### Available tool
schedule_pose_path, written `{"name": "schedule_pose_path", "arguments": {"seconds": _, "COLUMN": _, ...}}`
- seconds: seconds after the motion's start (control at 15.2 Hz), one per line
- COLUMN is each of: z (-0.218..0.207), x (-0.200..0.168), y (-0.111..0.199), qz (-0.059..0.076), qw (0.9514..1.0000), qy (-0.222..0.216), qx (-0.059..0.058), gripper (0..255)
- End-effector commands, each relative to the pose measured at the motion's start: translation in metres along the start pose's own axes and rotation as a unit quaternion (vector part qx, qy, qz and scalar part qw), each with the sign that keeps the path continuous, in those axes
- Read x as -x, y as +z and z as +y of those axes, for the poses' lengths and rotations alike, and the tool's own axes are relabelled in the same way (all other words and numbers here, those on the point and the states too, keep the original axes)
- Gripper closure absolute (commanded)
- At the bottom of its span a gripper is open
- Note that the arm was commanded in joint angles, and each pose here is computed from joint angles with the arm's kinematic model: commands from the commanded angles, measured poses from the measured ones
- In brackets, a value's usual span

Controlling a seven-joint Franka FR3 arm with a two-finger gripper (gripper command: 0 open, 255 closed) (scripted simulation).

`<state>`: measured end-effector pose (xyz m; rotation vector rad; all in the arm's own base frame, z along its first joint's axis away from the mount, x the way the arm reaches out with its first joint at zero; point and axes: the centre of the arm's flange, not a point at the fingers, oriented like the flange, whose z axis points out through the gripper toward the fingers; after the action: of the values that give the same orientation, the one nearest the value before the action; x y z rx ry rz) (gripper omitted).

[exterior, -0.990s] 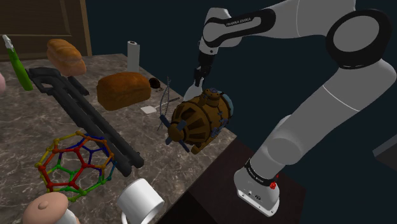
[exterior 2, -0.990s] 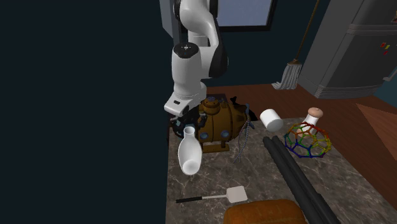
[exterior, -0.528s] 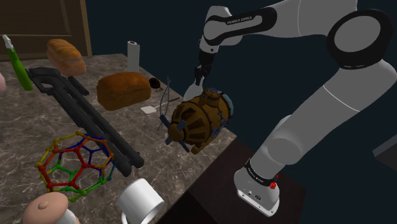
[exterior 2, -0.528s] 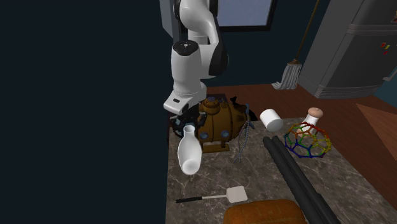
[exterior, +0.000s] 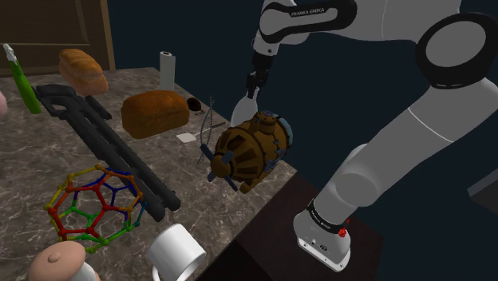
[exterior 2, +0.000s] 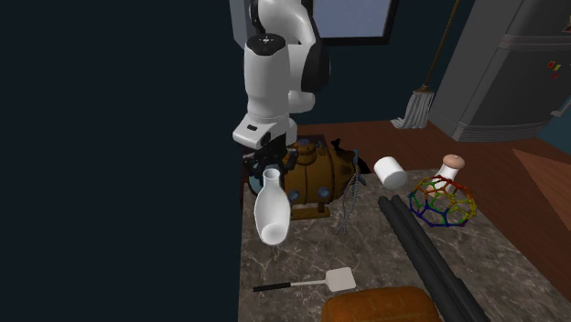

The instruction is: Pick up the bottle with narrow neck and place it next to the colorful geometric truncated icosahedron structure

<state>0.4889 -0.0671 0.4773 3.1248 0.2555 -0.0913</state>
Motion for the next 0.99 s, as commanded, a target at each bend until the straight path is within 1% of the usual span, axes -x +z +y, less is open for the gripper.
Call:
{"name": "schedule_pose_path", "arguments": {"seconds": 0.0, "z": 0.000, "x": 0.000, "y": -0.011, "qz": 0.000, "qw": 1.0000, "qy": 0.000, "qx": 0.000, "gripper": 255}}
{"name": "schedule_pose_path", "arguments": {"seconds": 0.92, "z": 0.000, "x": 0.005, "y": -0.085, "qz": 0.000, "qw": 1.0000, "qy": 0.000, "qx": 0.000, "gripper": 255}}
